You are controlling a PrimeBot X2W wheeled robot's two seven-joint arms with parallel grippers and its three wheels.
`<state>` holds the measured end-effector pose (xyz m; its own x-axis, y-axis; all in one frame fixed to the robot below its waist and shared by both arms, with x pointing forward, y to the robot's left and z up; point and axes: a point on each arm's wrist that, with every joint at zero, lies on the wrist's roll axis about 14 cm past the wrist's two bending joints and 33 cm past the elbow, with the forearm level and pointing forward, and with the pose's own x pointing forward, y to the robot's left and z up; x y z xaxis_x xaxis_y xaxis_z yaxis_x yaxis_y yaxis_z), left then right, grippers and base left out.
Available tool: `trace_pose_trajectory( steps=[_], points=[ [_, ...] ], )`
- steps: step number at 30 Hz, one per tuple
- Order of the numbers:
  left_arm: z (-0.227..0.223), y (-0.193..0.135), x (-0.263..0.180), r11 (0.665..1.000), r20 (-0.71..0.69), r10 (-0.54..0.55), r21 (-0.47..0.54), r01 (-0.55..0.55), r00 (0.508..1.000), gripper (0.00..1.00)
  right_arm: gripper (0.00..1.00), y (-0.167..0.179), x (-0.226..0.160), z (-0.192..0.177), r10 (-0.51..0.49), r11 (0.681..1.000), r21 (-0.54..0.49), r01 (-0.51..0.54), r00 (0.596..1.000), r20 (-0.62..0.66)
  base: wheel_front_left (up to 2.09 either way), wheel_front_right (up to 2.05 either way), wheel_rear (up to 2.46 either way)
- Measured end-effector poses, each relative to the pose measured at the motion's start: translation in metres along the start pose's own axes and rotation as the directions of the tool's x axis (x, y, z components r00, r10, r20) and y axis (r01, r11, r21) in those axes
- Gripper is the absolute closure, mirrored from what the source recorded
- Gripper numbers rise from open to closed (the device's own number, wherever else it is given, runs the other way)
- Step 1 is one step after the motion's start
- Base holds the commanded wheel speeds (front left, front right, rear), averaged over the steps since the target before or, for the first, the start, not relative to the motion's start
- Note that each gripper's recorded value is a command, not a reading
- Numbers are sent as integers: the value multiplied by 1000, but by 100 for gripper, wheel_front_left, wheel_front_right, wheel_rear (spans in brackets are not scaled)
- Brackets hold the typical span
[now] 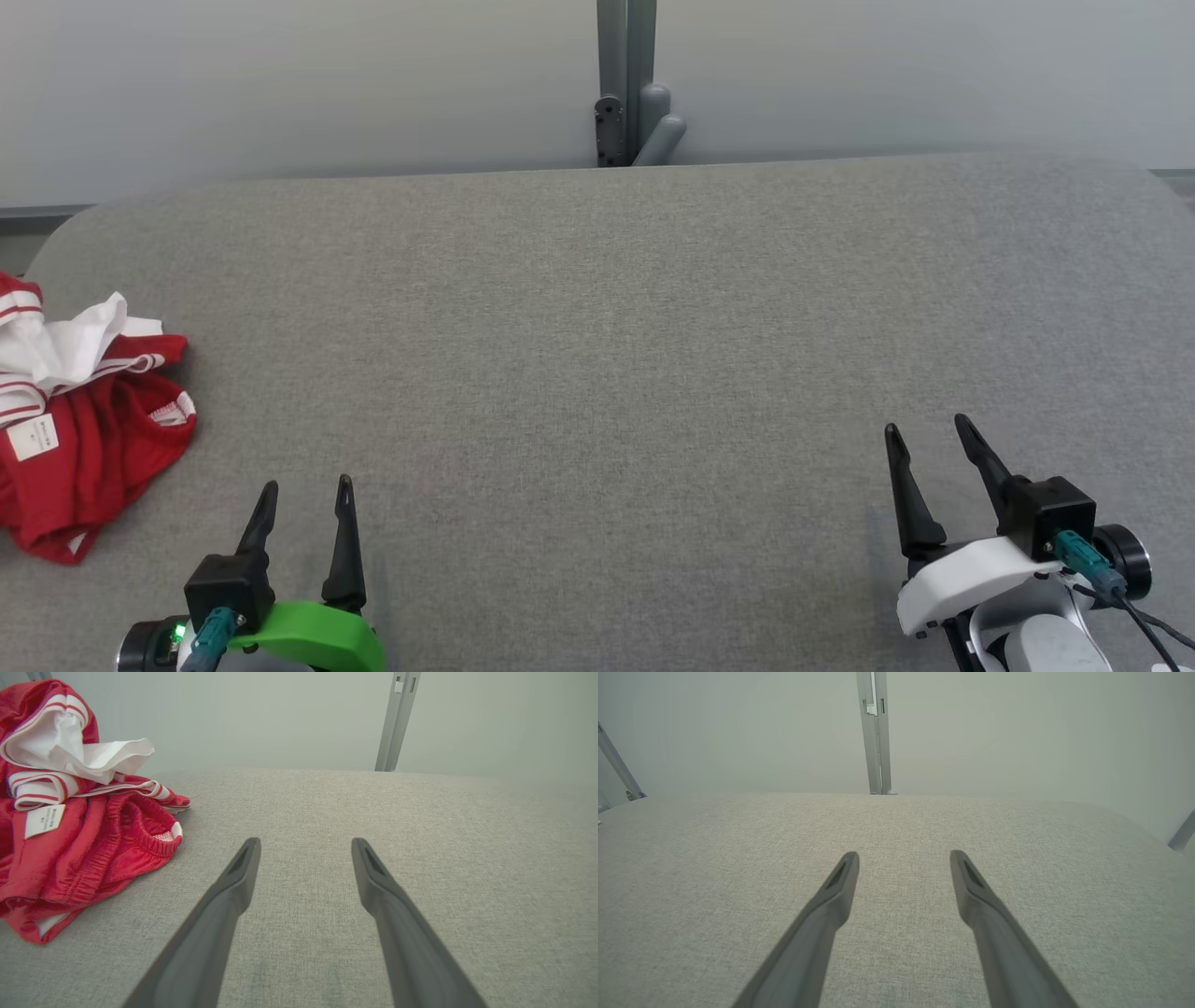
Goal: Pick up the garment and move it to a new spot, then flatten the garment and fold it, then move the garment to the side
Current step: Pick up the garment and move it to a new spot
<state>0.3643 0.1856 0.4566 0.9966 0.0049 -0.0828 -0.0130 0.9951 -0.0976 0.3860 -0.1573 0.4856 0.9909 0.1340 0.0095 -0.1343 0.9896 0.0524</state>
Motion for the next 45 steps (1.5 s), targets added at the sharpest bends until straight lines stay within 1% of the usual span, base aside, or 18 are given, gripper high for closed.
trace_pose_trajectory(
  steps=[2,7,13,17,20,25,28,31,34,40,42,45],
  points=[
    [0,8,-4,1000,2,26,16,-26,1000,0,0,11,5,-1,36,999,-19,-36,999,-2,0,0,0],
    [-1,32,-16,994,4,104,30,-104,995,0,0,35,16,-7,111,994,-18,-111,994,-12,0,0,0],
    [1,68,-38,975,11,221,26,-222,975,0,0,74,31,-14,219,976,-1,-219,975,-30,0,0,0],
    [0,93,-60,950,9,310,20,-311,951,0,0,102,40,-19,298,954,3,-298,954,-40,0,0,0],
    [-5,109,-80,927,-5,375,12,-375,927,0,0,126,44,-21,362,932,4,-362,931,-45,0,0,0],
    [-6,130,-106,888,-7,459,-3,-459,888,0,0,162,49,-24,454,891,15,-454,890,-47,0,0,0],
    [-9,138,-119,869,-17,495,-11,-495,869,0,0,178,52,-25,492,871,20,-491,870,-45,0,0,0],
    [-13,143,-125,853,-29,520,-24,-521,853,0,0,185,53,-30,514,858,33,-513,856,-55,0,0,0],
    [-17,150,-126,842,-47,536,-44,-538,843,0,0,181,54,-38,514,858,27,-513,854,-75,0,0,0],
    [-4,160,-105,855,-18,516,-48,-516,856,0,0,170,57,-46,505,863,14,-506,858,-95,0,0,0],
    [2,167,-95,865,-7,501,-24,-501,865,0,0,166,59,-44,498,866,10,-499,863,-88,0,0,0],
    [22,180,-73,881,28,470,40,-471,882,0,0,161,63,-44,493,869,6,-494,866,-84,0,0,0]
  ],
)
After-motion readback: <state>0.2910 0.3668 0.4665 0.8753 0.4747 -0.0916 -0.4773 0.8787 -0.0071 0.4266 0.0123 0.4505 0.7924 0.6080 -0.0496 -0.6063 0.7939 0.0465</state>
